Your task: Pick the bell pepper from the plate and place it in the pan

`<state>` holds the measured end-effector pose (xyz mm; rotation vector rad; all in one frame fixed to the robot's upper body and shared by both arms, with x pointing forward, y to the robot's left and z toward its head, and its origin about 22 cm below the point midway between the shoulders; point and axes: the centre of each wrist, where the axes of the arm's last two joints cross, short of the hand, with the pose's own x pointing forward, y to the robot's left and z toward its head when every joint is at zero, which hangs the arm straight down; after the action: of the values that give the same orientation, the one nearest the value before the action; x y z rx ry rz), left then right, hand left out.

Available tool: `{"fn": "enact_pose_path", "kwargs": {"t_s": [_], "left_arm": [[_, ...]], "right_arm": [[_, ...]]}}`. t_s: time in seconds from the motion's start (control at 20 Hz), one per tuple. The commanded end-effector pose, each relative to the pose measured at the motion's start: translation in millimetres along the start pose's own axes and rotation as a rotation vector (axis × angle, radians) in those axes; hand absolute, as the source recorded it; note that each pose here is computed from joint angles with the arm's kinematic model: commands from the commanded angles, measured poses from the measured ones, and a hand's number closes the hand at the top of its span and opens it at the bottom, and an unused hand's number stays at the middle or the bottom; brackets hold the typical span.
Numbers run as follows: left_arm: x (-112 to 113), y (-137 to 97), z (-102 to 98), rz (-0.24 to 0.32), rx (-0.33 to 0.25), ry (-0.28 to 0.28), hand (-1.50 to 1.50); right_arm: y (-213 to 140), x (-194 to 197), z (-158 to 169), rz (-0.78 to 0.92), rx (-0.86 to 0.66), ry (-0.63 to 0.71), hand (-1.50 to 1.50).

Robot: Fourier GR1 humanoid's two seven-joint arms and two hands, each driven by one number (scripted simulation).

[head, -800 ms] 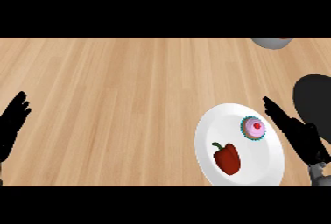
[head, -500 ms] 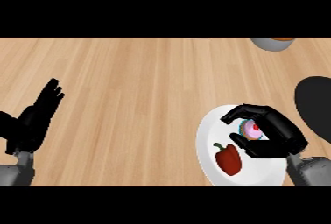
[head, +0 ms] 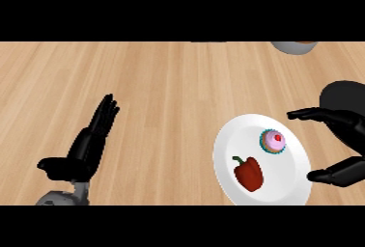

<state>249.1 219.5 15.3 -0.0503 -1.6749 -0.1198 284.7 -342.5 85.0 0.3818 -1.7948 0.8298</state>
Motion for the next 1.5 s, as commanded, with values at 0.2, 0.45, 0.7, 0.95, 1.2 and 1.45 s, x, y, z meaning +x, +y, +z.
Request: {"fn": "enact_pose_path", "kwargs": {"t_s": [0.2, 0.45, 0.7, 0.95, 1.2, 1.45], "left_arm": [[-8.4, -17.5, 6.5, -0.004, -0.012, -0.03, 0.0], [2.5, -22.3, -10.9, -0.013, -0.013, -0.016, 0.0], [-11.5, -22.1, 2.4, 0.006, -0.035, -0.011, 0.0], [-6.4, -0.5, 0.5, -0.004, -0.011, -0.022, 0.0], [4.4, -20.7, -3.4, -0.002, -0.015, -0.017, 0.0], [-8.8, -33.3, 9.4, -0.005, -0.021, -0.018, 0.0]], "right_arm": [[-27.5, 30.6, -26.0, 0.23, 0.159, -0.006, -1.5], [-2.1, 46.8, -60.1, 0.369, 0.315, 0.07, -1.5], [28.4, 48.4, -86.1, 0.579, 0.469, 0.173, -1.5], [63.3, 31.8, -84.6, 0.69, 0.64, 0.242, -1.5], [83.7, 10.4, -81.2, 0.813, 0.689, 0.301, -1.5], [98.5, -2.4, -92.0, 0.783, 0.661, 0.329, -1.5]]}}
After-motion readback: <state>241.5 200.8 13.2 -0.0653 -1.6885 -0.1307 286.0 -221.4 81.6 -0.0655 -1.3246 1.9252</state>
